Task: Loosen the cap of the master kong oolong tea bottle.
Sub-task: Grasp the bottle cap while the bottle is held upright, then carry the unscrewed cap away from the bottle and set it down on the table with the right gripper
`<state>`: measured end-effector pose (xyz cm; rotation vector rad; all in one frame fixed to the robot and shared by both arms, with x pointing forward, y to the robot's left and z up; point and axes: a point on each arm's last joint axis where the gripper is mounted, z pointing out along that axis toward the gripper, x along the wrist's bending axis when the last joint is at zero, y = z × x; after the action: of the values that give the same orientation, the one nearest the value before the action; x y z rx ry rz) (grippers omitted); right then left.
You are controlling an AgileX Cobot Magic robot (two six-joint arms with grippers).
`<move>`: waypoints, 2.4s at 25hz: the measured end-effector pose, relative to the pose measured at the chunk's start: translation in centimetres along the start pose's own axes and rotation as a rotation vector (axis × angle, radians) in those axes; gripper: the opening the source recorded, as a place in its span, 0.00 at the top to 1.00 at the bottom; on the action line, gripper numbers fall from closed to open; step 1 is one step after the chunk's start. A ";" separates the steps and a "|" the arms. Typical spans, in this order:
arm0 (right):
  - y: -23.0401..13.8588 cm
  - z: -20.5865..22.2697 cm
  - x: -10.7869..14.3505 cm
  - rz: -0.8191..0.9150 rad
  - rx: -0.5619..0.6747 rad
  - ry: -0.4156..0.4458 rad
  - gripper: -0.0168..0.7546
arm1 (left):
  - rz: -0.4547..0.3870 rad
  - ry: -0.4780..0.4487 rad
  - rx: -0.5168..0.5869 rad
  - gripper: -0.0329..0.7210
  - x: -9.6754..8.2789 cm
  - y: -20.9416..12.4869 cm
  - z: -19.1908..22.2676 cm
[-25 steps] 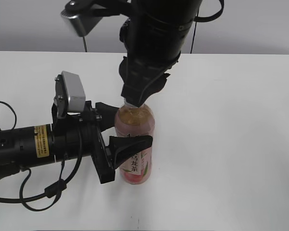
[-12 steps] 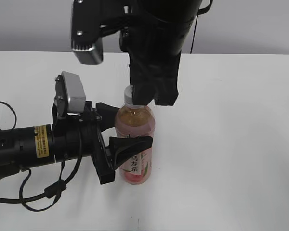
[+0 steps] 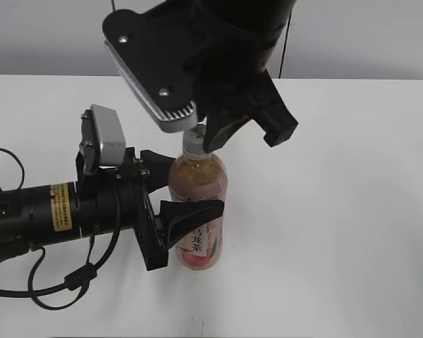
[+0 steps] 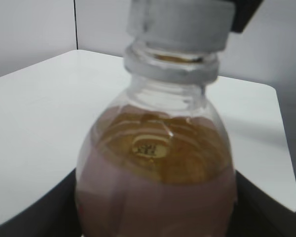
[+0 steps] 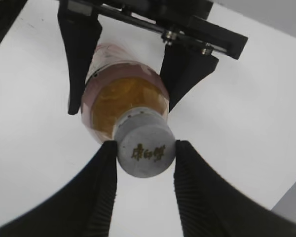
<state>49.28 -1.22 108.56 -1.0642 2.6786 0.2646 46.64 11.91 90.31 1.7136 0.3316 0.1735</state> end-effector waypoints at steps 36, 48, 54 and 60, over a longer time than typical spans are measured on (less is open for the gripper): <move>0.2 -0.6 -0.6 -0.804 -0.019 -0.032 0.63 | 0.002 -0.009 -0.001 0.35 -0.1 0.0 0.0; 0.7 -1.1 -0.8 -0.731 -0.053 -0.065 0.63 | -0.008 -0.001 -0.002 0.35 0.0 0.0 0.0; -0.1 -1.4 -0.9 -0.585 0.012 -0.052 0.64 | -0.009 0.000 -0.002 0.35 0.0 0.0 0.0; -3.3 -2.7 -0.8 -0.311 0.058 -0.076 0.64 | -0.009 0.000 -0.002 0.35 0.0 0.0 0.0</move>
<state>51.73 -3.73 111.11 -1.3987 2.3938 0.1635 46.62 11.92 90.32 1.7095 0.3387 0.1673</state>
